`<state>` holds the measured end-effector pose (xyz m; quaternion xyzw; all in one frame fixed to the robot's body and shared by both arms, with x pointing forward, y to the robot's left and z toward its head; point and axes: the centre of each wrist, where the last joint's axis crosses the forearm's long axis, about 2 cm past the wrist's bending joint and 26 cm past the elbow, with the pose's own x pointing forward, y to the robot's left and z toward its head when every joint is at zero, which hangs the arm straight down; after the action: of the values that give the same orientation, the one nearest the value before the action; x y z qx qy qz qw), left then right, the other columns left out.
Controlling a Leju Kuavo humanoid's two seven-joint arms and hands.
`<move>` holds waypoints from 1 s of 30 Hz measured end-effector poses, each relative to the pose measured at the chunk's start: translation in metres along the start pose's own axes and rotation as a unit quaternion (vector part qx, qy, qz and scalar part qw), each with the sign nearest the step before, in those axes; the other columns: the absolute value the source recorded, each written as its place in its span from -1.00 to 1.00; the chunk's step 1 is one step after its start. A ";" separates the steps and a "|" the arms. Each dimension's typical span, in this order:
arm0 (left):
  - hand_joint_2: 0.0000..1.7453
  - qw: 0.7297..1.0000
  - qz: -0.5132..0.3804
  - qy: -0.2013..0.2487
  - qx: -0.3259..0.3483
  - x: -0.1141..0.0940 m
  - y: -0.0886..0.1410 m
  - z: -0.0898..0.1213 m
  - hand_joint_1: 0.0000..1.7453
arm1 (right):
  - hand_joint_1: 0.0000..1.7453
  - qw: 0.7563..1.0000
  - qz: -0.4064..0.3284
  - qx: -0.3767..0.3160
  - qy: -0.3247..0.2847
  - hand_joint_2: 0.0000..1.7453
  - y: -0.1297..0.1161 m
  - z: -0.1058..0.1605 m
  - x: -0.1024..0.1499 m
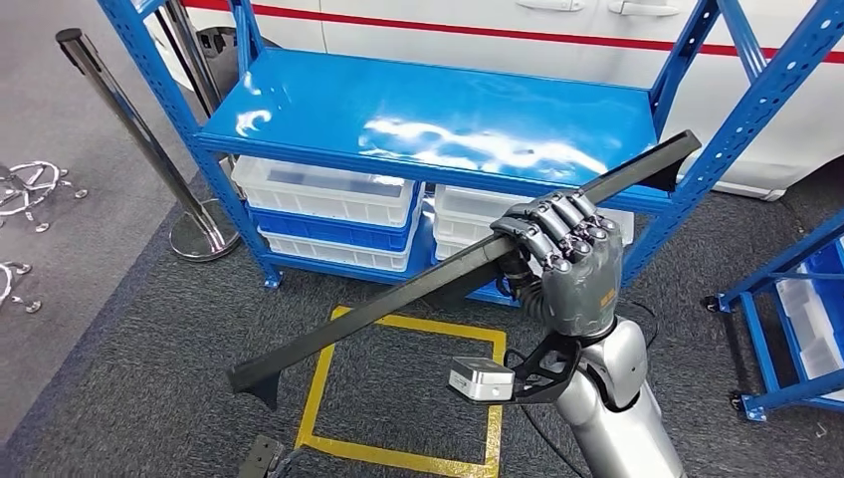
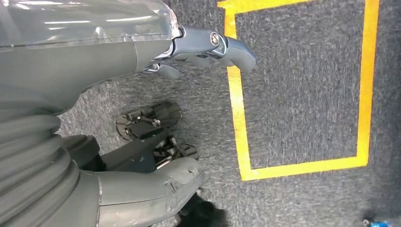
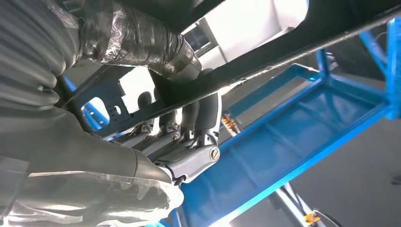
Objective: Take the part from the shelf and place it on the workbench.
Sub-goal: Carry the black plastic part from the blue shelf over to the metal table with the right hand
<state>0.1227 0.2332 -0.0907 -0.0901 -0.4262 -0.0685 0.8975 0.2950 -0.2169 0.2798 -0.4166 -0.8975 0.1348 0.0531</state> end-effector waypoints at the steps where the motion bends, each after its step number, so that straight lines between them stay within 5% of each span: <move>1: 1.00 1.000 -0.001 -0.001 -0.001 0.001 0.000 -0.001 -1.00 | 1.00 1.000 0.000 0.001 -0.003 1.00 0.000 0.000 0.000; 30: 1.00 1.000 -0.009 -0.005 -0.004 -0.001 0.003 0.001 -1.00 | 1.00 0.999 0.011 0.007 -0.036 1.00 -0.001 -0.003 -0.001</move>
<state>0.1221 0.2359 -0.0913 -0.0905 -0.4316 -0.0776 0.8941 0.2953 -0.2182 0.2829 -0.4206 -0.8934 0.1564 0.0218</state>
